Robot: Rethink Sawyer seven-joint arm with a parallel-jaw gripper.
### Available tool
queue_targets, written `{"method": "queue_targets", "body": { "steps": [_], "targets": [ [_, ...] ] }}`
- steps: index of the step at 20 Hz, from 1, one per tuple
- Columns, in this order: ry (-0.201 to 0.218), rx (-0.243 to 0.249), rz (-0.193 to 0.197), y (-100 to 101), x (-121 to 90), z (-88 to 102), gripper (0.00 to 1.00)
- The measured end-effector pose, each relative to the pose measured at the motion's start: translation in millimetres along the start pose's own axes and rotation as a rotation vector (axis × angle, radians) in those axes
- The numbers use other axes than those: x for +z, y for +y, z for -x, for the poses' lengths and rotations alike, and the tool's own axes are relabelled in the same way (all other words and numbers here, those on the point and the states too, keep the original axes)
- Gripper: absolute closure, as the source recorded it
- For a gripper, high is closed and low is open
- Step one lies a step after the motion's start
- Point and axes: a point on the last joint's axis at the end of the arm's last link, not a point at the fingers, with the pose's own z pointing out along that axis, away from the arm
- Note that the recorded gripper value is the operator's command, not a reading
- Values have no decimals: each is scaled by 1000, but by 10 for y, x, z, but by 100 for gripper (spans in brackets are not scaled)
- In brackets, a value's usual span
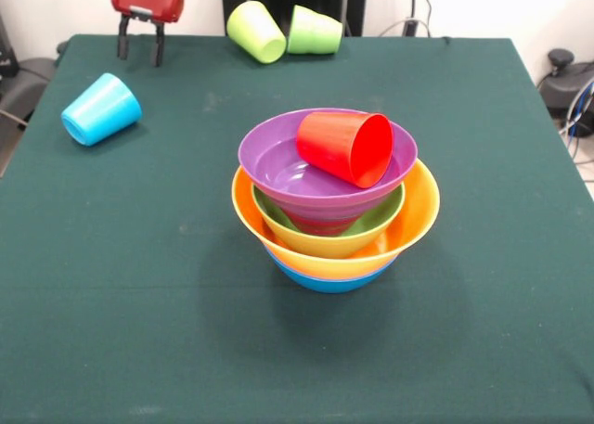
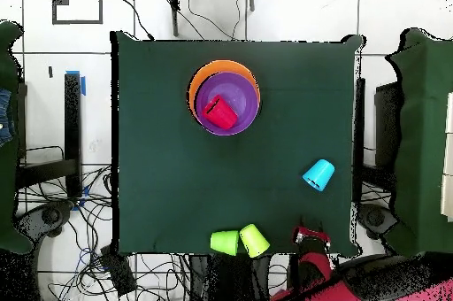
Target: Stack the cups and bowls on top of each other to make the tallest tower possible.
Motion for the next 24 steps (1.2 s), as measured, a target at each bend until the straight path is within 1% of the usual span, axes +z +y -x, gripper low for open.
{"method": "queue_targets", "body": {
  "steps": [7, 13, 17, 20, 24],
  "targets": [
    [-15, -20, -17, -87, 43, 68, 0],
    [-47, -59, -39, -188, 118, 232, 0],
    [-77, -96, -54, -266, 195, 384, 0],
    [-95, -115, -59, -320, 236, 459, 0],
    [-123, -156, -59, -410, 294, 562, 0]
  ]
}}
